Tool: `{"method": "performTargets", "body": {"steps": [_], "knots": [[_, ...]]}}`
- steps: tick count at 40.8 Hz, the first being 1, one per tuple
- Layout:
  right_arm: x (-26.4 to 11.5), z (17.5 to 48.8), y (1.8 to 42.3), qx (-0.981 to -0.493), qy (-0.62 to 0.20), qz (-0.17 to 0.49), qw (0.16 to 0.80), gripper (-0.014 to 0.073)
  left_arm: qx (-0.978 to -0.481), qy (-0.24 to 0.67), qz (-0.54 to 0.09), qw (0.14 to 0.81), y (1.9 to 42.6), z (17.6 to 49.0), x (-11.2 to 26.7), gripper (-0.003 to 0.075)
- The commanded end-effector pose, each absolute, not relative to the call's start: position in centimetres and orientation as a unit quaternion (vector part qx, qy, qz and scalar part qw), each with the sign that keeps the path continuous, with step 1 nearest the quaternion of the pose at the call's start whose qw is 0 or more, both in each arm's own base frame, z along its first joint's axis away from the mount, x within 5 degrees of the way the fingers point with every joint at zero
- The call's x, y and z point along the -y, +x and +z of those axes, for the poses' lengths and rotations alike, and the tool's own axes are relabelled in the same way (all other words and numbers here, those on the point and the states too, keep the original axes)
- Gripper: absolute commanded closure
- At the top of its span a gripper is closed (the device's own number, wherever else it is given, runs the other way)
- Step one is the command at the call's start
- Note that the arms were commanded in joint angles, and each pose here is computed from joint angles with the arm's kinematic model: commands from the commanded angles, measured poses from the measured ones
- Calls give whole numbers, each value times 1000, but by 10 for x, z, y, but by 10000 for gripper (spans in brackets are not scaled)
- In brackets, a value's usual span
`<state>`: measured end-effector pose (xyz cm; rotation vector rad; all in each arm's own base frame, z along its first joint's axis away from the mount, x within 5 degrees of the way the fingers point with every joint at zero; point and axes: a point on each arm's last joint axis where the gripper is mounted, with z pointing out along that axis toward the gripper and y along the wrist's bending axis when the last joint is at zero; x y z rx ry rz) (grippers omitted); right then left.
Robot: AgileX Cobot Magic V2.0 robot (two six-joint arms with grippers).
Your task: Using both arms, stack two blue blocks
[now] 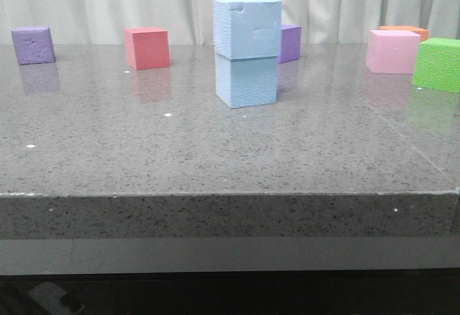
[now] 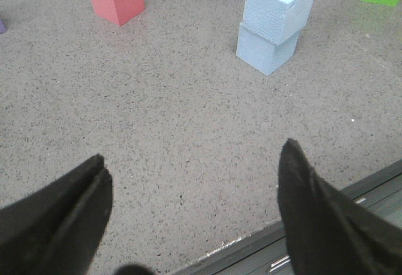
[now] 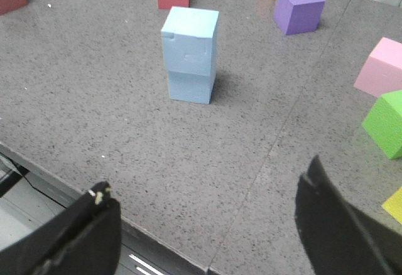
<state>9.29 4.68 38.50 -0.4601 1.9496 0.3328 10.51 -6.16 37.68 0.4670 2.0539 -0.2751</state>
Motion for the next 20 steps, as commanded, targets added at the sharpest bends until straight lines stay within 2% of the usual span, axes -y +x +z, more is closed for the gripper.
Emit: {"method": "performTargets", "body": {"steps": [1, 7, 11, 13, 20], "knots": [[-45, 398, 94, -794, -184, 132, 565, 139, -818, 192, -131, 526, 106, 389, 64, 347], [-45, 397, 95, -794, -185, 130, 564, 514, -817, 193, -130, 527, 106, 389, 64, 582], [-45, 396, 95, -795, -185, 130, 562, 705, -817, 193, -130, 527, 106, 389, 64, 702], [-45, 395, 95, -796, -185, 130, 561, 710, -817, 193, -130, 527, 106, 389, 64, 742], [-45, 385, 98, -805, -187, 126, 548, 714, -819, 193, -128, 526, 106, 388, 64, 741]]}}
